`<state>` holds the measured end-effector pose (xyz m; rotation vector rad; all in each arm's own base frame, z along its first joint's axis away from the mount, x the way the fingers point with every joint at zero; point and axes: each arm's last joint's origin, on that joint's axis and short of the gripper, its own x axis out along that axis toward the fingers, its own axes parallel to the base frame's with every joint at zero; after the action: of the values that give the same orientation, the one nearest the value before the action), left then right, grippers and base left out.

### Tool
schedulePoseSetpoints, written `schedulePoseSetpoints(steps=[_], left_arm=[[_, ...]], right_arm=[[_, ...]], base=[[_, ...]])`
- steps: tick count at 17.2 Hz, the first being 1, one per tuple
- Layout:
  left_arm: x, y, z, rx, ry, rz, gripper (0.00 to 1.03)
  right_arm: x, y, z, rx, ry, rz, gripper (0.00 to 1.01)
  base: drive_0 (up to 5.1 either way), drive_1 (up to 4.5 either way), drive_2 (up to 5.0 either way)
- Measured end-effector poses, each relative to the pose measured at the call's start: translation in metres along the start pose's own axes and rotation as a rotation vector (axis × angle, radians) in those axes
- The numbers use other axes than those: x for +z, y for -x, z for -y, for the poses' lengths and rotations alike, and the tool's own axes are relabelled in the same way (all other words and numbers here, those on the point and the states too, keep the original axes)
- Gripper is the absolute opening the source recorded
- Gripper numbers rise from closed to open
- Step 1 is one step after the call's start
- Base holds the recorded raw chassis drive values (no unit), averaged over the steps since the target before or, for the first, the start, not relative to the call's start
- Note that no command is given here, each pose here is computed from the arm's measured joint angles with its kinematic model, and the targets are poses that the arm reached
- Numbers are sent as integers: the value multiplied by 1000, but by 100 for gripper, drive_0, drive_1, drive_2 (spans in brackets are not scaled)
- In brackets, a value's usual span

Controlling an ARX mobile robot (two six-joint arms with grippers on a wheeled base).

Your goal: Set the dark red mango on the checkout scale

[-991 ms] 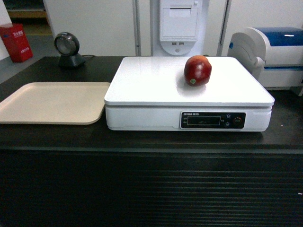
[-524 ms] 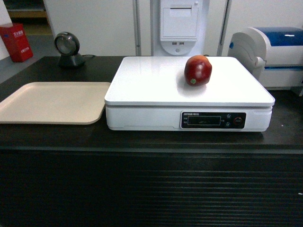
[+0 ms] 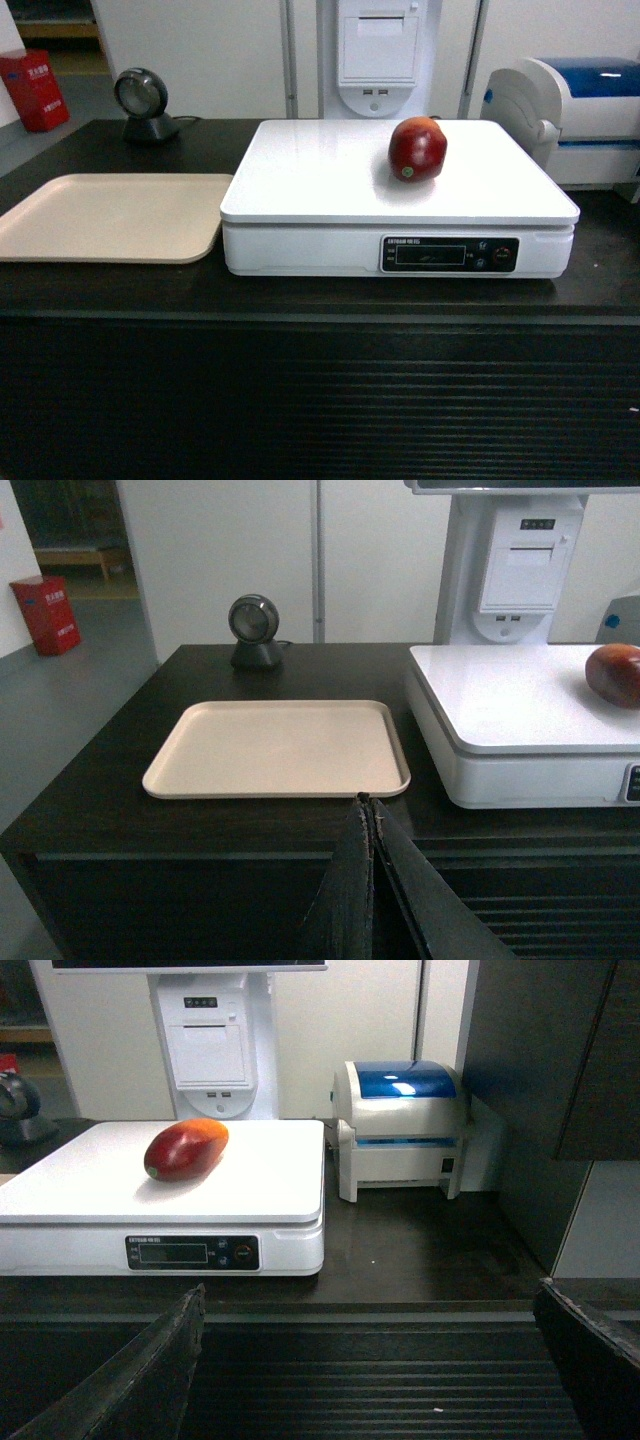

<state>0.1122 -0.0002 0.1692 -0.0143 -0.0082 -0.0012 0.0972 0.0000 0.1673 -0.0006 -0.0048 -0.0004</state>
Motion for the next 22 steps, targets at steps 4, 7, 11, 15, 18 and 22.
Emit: schedulePoseSetpoints(steps=[4, 7, 11, 15, 18, 22], left_arm=[[0, 4, 0, 0, 0, 1, 2], [0, 15, 0, -2, -1, 12, 2], [-4, 15, 0, 1, 0, -12, 8], [-3, 15, 0, 1, 0, -11, 53], [-3, 15, 0, 1, 0, -11, 91], [-3, 15, 0, 1, -1, -11, 98]], right_arm=[[0, 0, 0, 0, 0, 0, 98], [0, 0, 0, 0, 0, 0, 98], [0, 0, 0, 0, 0, 0, 98], [0, 0, 0, 0, 0, 0, 98], [0, 0, 0, 0, 0, 0, 98], [0, 0, 0, 0, 0, 0, 98]], base=[[0, 0, 0], [0, 0, 0], [0, 0, 0], [0, 0, 0], [0, 0, 0], [0, 0, 0]])
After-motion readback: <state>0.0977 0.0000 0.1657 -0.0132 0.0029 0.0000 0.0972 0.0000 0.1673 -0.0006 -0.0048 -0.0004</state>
